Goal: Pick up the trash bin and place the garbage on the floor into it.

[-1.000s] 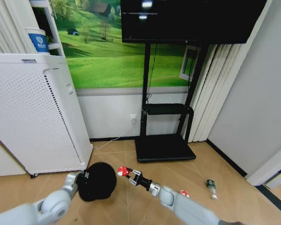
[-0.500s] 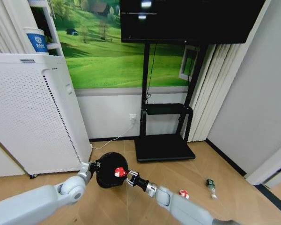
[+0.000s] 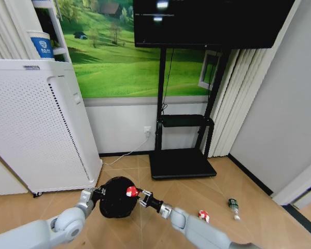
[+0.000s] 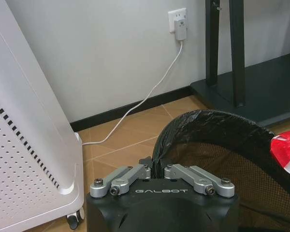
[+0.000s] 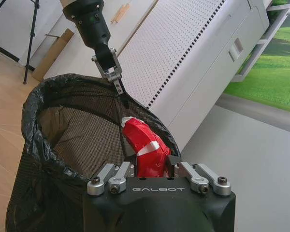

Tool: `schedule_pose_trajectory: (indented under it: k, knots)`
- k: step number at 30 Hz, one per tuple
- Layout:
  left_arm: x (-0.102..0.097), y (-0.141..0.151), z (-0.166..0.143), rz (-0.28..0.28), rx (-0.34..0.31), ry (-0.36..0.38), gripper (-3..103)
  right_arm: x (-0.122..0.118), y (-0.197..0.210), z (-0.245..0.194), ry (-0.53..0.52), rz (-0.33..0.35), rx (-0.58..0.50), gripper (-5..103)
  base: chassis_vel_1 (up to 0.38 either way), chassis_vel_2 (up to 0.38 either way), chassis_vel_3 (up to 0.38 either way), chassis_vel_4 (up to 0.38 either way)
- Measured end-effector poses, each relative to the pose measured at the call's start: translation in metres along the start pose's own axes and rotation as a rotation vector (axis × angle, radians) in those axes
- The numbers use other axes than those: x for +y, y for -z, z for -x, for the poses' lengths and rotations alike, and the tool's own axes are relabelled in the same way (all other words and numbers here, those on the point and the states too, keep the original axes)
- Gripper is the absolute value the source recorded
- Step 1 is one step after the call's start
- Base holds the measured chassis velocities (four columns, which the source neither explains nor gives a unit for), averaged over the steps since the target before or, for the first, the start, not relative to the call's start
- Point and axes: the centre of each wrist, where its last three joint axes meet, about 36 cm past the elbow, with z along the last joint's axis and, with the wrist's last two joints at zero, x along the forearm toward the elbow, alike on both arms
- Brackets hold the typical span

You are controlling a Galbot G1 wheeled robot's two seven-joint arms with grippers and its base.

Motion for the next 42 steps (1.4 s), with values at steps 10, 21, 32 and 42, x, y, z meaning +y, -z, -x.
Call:
schedule_pose_trajectory:
  k: [10,21,32,42]
  knots:
    - [-0.003,-0.007,0.001,-0.003,0.001,-0.005,7,0.002,0.000,-0.015,-0.018,-0.003,0.021,40,0.000,0.000,0.000,0.000]
    - [-0.016,-0.005,0.012,-0.025,0.003,0.003,7,0.001,0.008,-0.020,-0.027,-0.006,0.004,79,0.000,0.000,0.000,0.000]
    - [-0.002,-0.008,-0.008,-0.033,0.010,0.059,7,-0.051,-0.010,-0.073,-0.226,-0.006,0.086,100,0.000,0.000,0.000,0.000]
    - [0.009,-0.006,-0.022,0.015,-0.026,0.064,7,-0.075,-0.050,-0.169,-0.394,-0.006,0.272,100,0.000,0.000,0.000,0.000]
